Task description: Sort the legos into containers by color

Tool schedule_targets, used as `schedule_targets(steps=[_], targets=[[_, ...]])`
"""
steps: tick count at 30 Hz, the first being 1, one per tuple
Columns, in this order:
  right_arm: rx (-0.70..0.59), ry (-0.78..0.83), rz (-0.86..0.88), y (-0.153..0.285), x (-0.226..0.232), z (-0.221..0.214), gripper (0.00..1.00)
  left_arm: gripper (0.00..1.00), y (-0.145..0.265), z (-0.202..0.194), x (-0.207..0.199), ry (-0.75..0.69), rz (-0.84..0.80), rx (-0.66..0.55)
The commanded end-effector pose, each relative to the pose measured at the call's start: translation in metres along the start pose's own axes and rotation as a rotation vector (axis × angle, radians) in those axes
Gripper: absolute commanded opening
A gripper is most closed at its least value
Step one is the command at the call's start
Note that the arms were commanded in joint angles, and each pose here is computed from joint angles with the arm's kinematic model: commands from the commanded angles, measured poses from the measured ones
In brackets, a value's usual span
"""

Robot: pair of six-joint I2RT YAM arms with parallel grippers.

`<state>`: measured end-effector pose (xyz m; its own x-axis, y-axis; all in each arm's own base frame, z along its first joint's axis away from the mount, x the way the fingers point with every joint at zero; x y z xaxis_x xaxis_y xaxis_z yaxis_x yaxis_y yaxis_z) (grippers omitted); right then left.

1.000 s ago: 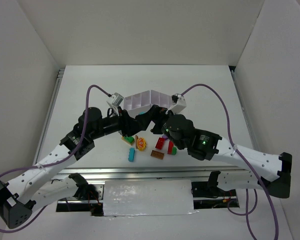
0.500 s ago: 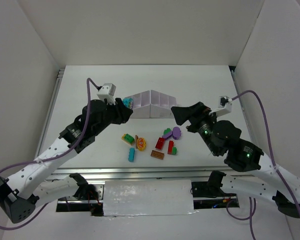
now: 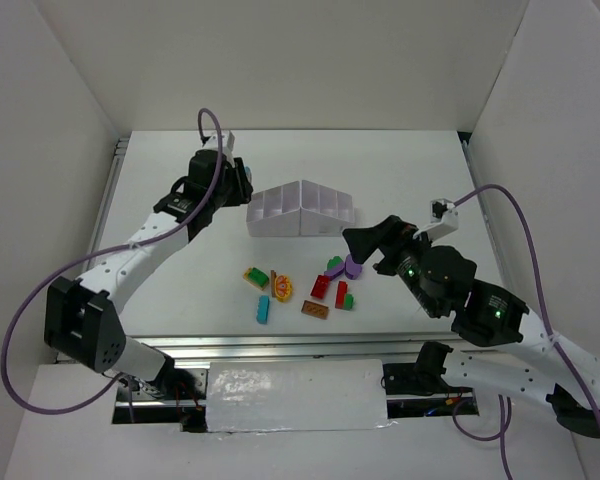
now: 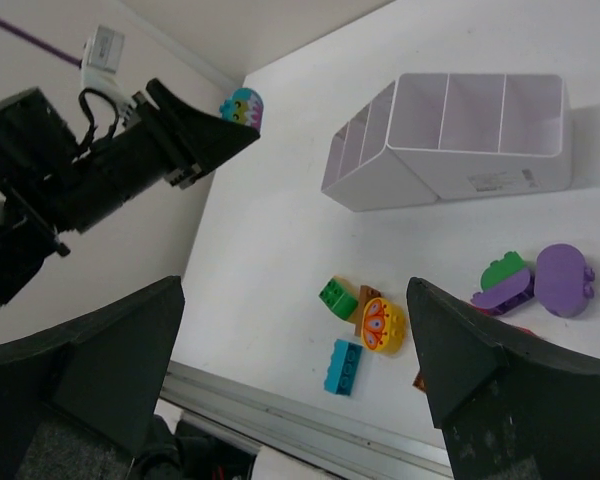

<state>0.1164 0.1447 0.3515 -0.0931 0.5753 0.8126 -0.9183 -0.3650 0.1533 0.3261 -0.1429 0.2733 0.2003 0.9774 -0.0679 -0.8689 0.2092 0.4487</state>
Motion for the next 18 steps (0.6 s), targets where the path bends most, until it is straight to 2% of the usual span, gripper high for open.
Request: schedule_targets(steps=[1,9,15,18], targets=[[0.011,0.026,-0.012,0.001,-0.008,-0.002,1.00,0.00,-0.018,0.015,-0.002,-0.024,-0.052,-0.031],[0.024,0.050,-0.036,-0.001,-0.017,-0.008,1.00,0.00,-0.054,-0.011,-0.004,0.020,-0.052,0.062],[0.023,0.058,-0.044,-0.001,-0.019,-0.009,1.00,0.00,-0.065,-0.023,0.000,0.033,-0.045,0.105],[0.022,0.058,-0.045,-0.003,-0.019,-0.010,1.00,0.04,-0.069,-0.032,0.002,0.042,-0.037,0.126]])
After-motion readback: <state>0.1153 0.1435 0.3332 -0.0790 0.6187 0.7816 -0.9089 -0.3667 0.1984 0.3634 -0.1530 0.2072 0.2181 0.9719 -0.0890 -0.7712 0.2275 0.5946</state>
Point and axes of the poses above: each gripper's point midway between its finger pads, its own y axis back along the fingers, its own x axis along the line the jaws close on, z = x × y, the point moved 9 cm from there along y, back along the fingers, and after that the axes turned 14 degrees about -y, right-handed, at the moved point
